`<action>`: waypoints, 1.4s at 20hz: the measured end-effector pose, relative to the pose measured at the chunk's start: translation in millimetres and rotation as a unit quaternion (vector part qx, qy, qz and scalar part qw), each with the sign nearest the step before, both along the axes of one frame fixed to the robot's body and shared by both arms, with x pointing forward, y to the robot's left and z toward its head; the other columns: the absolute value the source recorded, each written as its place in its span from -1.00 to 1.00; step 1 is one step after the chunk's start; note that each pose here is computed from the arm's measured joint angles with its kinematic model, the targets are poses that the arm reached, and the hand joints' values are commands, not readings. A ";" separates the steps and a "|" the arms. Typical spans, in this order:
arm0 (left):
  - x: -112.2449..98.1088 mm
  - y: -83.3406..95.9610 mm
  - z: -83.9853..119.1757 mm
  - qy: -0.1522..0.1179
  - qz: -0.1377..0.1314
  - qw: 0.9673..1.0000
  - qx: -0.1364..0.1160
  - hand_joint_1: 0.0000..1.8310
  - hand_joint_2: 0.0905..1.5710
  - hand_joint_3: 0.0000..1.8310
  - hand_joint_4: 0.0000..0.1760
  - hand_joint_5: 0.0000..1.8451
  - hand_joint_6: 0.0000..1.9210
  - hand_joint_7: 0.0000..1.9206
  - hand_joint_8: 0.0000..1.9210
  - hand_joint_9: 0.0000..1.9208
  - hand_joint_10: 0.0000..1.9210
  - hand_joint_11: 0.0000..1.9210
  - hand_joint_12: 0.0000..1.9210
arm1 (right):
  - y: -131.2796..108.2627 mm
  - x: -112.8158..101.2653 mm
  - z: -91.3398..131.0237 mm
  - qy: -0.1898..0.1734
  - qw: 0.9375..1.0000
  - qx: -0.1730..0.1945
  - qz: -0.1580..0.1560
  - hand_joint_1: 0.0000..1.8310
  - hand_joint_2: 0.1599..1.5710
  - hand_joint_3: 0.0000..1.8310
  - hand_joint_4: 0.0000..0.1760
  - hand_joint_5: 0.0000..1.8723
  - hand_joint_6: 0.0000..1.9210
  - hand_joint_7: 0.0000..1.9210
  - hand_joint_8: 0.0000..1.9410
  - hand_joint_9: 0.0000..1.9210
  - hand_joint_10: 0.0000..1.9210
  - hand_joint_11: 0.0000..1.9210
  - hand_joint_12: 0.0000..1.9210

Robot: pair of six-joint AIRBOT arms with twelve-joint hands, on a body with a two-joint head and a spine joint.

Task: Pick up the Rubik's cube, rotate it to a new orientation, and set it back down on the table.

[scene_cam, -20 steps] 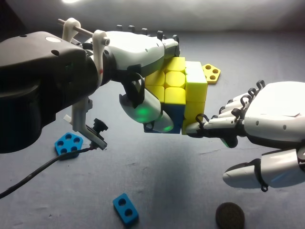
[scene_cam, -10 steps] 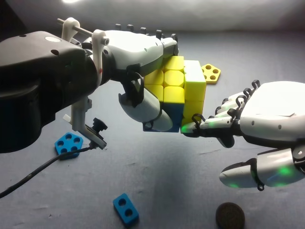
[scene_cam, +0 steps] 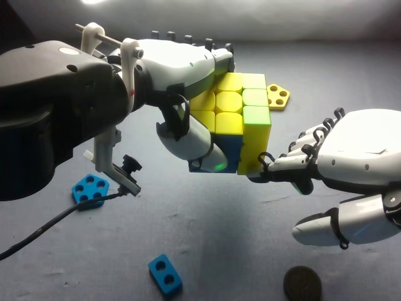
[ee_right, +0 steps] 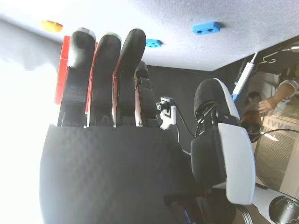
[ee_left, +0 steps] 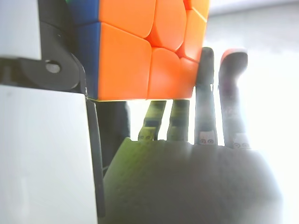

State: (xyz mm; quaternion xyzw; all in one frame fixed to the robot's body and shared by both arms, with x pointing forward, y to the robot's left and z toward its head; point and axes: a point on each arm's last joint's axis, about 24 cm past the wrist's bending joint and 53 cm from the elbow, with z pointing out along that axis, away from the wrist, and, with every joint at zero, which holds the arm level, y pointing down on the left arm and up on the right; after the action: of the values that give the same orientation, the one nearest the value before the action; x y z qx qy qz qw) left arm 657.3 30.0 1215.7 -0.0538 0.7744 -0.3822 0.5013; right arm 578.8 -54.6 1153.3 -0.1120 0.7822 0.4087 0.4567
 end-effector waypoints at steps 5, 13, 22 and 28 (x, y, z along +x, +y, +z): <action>0.4 0.6 0.0 0.000 0.001 1.000 0.000 0.01 0.88 -1.00 -0.60 -0.58 0.98 -0.59 1.00 -0.67 1.00 -0.58 1.00 | 4.9 1.8 -2.4 0.001 1.000 0.002 0.003 -0.85 0.55 -1.00 -1.00 -0.84 -1.00 -0.56 0.43 -0.63 0.91 -0.64 1.00; 0.1 0.1 0.1 -0.001 0.000 1.000 0.000 0.02 0.87 -1.00 -0.63 -0.57 0.95 -0.58 0.98 -0.67 1.00 -0.59 1.00 | 4.6 2.1 -4.5 0.003 1.000 0.003 0.003 -0.81 0.54 -1.00 -1.00 -0.82 -0.99 -0.54 0.38 -0.61 0.87 -0.61 1.00; 0.3 0.4 0.1 -0.001 0.001 1.000 0.001 0.00 0.89 -1.00 -0.62 -0.60 1.00 -0.59 0.99 -0.68 1.00 -0.60 1.00 | 11.4 5.3 -6.7 0.011 1.000 0.014 0.002 -0.83 0.55 -1.00 -1.00 -0.85 -0.99 -0.55 0.37 -0.59 0.86 -0.61 1.00; 0.1 0.1 0.1 0.001 0.001 1.000 -0.002 0.01 0.89 -1.00 -0.64 -0.60 0.98 -0.57 0.99 -0.66 1.00 -0.59 1.00 | 9.8 12.3 -9.0 0.011 1.000 0.014 -0.003 -0.84 0.56 -1.00 -1.00 -0.85 -0.98 -0.55 0.39 -0.63 0.89 -0.65 1.00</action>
State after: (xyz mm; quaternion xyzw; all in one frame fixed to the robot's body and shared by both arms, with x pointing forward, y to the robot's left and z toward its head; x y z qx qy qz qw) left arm 657.4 30.1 1215.8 -0.0559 0.7742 -0.3832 0.5006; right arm 591.1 -44.9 1144.3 -0.0982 0.7819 0.4195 0.4506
